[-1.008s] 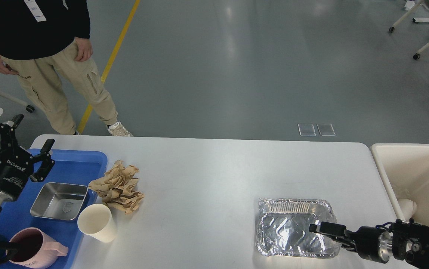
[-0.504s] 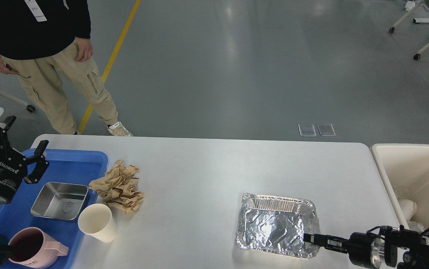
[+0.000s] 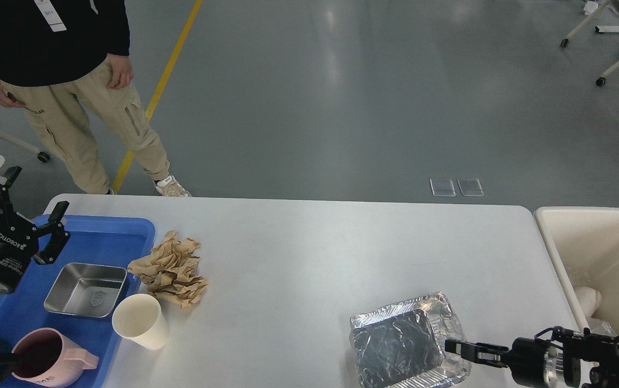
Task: Tidy desktop
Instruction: 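Drag the foil tray toward the robot and lift it with the right gripper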
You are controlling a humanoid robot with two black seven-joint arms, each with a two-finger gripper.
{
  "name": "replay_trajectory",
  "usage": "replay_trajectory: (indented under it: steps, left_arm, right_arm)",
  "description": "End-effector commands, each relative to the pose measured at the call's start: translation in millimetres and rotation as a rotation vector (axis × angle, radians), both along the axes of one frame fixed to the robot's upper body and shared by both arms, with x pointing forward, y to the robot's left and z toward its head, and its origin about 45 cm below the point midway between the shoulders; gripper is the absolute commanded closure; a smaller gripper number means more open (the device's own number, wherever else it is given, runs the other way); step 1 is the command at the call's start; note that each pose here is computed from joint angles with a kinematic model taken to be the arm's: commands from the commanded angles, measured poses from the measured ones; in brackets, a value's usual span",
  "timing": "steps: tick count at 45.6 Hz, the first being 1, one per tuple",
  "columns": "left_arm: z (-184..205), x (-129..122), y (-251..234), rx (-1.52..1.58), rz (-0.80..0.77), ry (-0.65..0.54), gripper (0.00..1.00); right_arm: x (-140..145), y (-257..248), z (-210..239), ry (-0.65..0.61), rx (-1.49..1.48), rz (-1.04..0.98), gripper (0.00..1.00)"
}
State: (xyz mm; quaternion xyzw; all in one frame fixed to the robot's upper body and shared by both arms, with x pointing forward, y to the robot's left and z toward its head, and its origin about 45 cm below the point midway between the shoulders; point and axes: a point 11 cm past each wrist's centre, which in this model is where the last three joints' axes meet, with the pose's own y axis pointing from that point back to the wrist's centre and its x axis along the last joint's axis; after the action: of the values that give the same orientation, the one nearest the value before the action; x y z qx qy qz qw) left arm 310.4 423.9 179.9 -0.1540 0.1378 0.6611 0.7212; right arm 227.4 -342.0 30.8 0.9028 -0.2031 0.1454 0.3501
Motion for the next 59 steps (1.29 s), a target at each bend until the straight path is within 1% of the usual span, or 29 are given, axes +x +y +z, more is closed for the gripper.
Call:
replay_trajectory:
  steps: [1, 5, 9, 13, 18, 23, 29, 32, 40, 46, 50, 59]
  left_arm:
    - [-1, 0, 0, -0.002, 0.001, 0.001, 0.03]
    - [0, 1, -1, 0.000, -0.002, 0.000, 0.03]
    - [1, 2, -1, 0.000, -0.003, -0.003, 0.03]
    - [1, 2, -2, 0.000, -0.005, -0.004, 0.03]
    - [2, 4, -3, 0.003, -0.010, -0.005, 0.03]
    - [3, 5, -5, 0.038, -0.023, -0.008, 0.03]
    - [5, 7, -6, 0.055, -0.032, -0.010, 0.03]
    - [5, 7, -7, 0.057, -0.032, -0.012, 0.03]
    - [7, 10, -10, 0.074, -0.044, -0.020, 0.03]
    - [11, 15, -15, 0.120, -0.067, -0.028, 0.03]
    - [14, 19, -17, 0.144, -0.079, -0.037, 0.03]
    - [18, 21, -17, 0.156, -0.084, -0.044, 0.03]
  right_arm:
    - [15, -18, 15, -0.029, -0.026, -0.018, 1.00]
    - [31, -29, 31, -0.045, -0.027, -0.058, 1.00]
    - [47, -35, 45, -0.025, 0.002, -0.110, 1.00]
    - [69, -41, 64, -0.039, 0.020, -0.167, 1.00]
    - [82, -50, 83, -0.036, 0.031, -0.198, 1.00]
    - [79, -60, 94, -0.005, 0.028, -0.216, 1.00]
    - [63, -69, 102, 0.055, 0.004, -0.203, 1.00]
    - [67, -71, 110, 0.056, -0.021, -0.179, 1.00]
    - [101, -57, 146, 0.027, -0.059, -0.087, 1.00]
    - [125, -33, 160, 0.028, -0.120, -0.013, 1.00]
    - [133, -21, 162, 0.036, -0.155, 0.016, 1.00]
    - [137, 0, 152, 0.064, -0.212, 0.051, 1.00]
